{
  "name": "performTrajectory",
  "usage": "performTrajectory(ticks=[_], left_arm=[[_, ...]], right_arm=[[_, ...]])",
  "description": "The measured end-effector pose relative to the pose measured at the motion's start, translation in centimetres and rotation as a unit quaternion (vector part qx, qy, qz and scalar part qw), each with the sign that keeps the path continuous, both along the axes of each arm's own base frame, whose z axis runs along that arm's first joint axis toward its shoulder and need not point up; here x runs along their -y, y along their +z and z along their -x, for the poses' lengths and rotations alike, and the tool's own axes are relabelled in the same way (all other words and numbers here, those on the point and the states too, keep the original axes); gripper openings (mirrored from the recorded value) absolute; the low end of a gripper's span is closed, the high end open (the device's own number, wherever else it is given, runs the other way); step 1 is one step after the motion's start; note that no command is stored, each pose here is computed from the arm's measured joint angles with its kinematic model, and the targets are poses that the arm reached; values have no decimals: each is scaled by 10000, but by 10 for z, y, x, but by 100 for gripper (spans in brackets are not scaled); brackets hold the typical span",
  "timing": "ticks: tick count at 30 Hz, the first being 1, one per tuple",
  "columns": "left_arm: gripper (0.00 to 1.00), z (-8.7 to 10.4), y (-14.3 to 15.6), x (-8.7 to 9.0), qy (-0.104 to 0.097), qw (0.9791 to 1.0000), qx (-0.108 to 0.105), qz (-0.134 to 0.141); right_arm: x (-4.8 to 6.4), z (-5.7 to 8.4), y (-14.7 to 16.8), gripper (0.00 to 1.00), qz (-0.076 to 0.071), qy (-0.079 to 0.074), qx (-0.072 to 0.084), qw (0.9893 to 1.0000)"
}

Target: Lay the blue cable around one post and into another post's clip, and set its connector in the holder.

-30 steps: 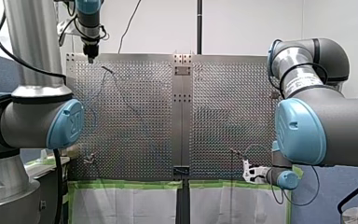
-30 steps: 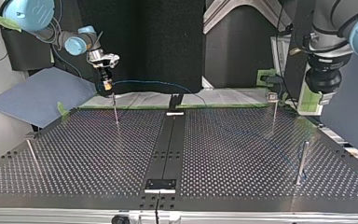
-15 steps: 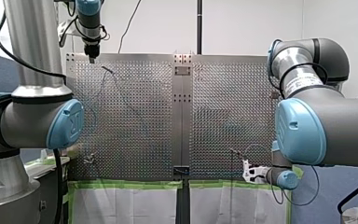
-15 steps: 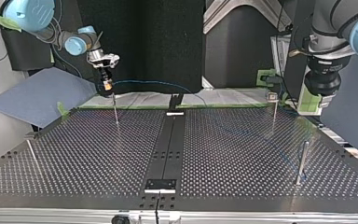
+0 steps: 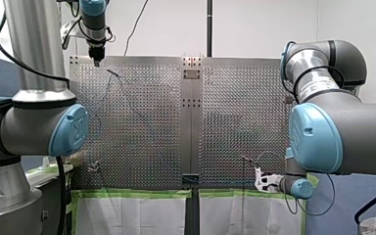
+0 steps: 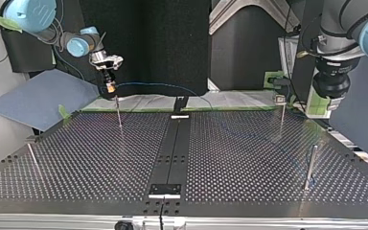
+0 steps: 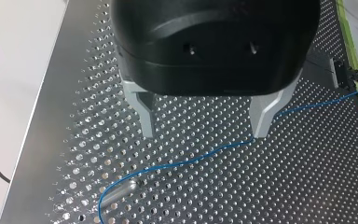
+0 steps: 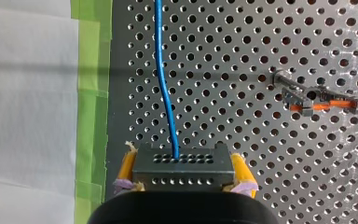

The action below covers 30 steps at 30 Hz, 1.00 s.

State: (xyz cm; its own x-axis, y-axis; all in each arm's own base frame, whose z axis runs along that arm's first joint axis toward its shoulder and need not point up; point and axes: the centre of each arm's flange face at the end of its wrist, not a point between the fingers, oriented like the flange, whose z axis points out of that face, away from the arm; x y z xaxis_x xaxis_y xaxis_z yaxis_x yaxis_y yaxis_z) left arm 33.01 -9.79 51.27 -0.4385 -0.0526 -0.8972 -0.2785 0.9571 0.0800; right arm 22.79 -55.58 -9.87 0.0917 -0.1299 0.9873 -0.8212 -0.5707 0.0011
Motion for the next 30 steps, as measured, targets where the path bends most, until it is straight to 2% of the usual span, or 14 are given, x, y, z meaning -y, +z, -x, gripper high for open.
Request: performTrajectory(ticks=[20,26,30], left_arm=[[100,0,1,0,-12,10000,17,3],[100,7,7,6,-168,9992,319,162],[100,17,7,15,-354,9970,564,388]], right_arm=[[0,0,0,0,-3,1,-6,10000],[-1,0,0,0,-13,-1,-13,10000],[0,0,0,0,-17,3,-5,10000]])
